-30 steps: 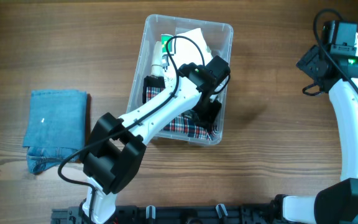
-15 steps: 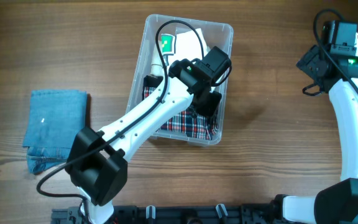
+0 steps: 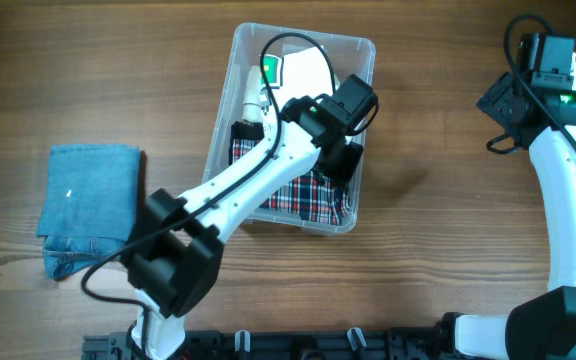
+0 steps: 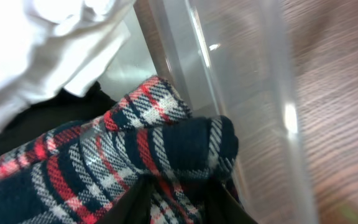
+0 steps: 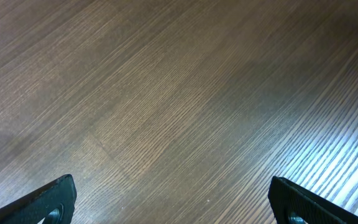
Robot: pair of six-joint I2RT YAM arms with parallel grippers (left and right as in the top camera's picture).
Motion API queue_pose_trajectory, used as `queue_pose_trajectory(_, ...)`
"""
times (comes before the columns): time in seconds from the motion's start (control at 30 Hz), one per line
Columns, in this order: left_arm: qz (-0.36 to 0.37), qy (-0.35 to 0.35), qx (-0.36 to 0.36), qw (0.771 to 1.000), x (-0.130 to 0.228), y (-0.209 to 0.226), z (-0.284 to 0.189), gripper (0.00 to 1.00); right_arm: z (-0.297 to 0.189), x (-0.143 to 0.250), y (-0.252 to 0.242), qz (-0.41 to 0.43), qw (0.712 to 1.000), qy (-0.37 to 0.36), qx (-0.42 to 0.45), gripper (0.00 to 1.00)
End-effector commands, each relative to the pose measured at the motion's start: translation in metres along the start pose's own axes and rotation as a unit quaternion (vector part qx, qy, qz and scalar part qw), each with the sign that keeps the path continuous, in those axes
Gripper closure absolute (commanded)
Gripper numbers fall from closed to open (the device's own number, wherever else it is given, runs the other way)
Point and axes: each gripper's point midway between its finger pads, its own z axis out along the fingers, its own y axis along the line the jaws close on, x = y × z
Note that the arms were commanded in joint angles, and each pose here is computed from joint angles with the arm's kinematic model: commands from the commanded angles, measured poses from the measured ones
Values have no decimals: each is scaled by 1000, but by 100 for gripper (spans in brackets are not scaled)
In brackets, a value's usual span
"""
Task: Pack container
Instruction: 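Press the plaid garment down and tuck its edges with the left gripper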
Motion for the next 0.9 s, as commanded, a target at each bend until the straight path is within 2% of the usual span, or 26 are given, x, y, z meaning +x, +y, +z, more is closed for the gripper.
queue_pose_trajectory(0.0, -8, 20, -16, 1000, 3, 8, 22, 73, 5, 2, -3, 1, 1000, 2, 10, 0)
queue_pose_trajectory(0.17, -8, 23, -17, 1000, 4, 9, 25, 72, 5, 2, -3, 1, 1000, 2, 10, 0)
queue_pose_trajectory(0.3, -10, 4, -63, 998, -3, 27, 20, 73, 5, 2, -3, 1, 1000, 2, 10, 0)
queue_pose_trajectory(0.67, -59, -43, -63, 995, -9, 50, -53, 73, 5, 2, -3, 1, 1000, 1, 10, 0)
queue_pose_trajectory(0.87, -65, 9, -39, 997, 15, 45, -51, 75, 5, 2, -3, 1, 1000, 2, 10, 0)
